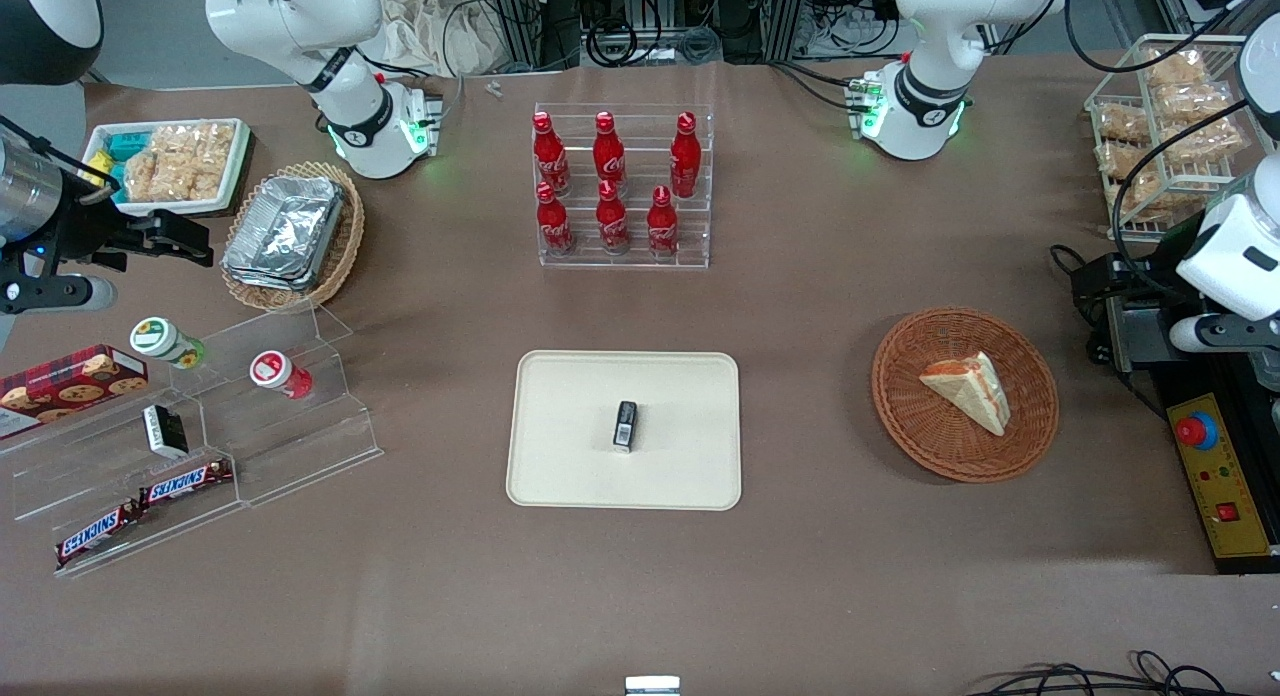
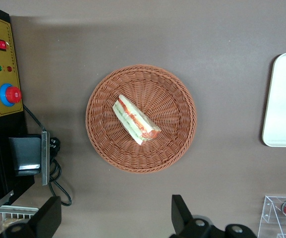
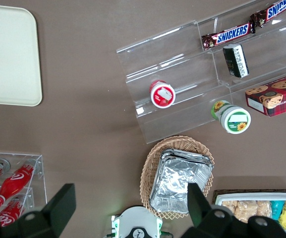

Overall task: Place sandwich from basket to tray
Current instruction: 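Move the left gripper toward the wrapped sandwich in the wicker basket, then lower the open left gripper over the sandwich and close on it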

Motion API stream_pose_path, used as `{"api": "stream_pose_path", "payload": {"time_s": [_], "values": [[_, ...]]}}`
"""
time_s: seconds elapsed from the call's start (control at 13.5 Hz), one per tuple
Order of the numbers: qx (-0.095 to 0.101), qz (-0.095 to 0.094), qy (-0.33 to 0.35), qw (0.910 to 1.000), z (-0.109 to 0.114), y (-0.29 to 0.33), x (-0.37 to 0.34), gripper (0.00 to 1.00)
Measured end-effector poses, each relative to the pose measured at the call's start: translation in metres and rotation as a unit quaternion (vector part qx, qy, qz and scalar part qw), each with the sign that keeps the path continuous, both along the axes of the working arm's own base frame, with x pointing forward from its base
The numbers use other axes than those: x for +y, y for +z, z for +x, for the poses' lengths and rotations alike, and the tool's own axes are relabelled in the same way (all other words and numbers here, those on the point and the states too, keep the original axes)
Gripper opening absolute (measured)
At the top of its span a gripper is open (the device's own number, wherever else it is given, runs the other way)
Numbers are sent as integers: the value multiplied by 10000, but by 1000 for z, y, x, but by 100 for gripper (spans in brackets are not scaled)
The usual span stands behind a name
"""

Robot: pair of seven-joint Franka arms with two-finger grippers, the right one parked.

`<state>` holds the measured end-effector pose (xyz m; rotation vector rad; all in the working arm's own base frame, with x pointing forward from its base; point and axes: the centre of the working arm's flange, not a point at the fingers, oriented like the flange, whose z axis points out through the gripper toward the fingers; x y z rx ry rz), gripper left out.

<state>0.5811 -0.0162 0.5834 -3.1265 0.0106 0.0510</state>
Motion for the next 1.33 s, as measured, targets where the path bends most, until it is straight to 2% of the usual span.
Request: {"api": "stream_pose_path", "payload": {"time_s": [0.37, 0.67, 0.89, 1.04, 1.33], "values": [[93, -4, 53, 9999, 5, -11, 0, 100], [247, 43, 1061, 9940, 11, -34, 0, 100], [81, -32, 1623, 9867, 17, -75, 5, 100], [-5, -44, 2049, 9788, 17, -109, 9, 100], [-215, -77, 2968, 9547, 15, -171, 9, 100]]}}
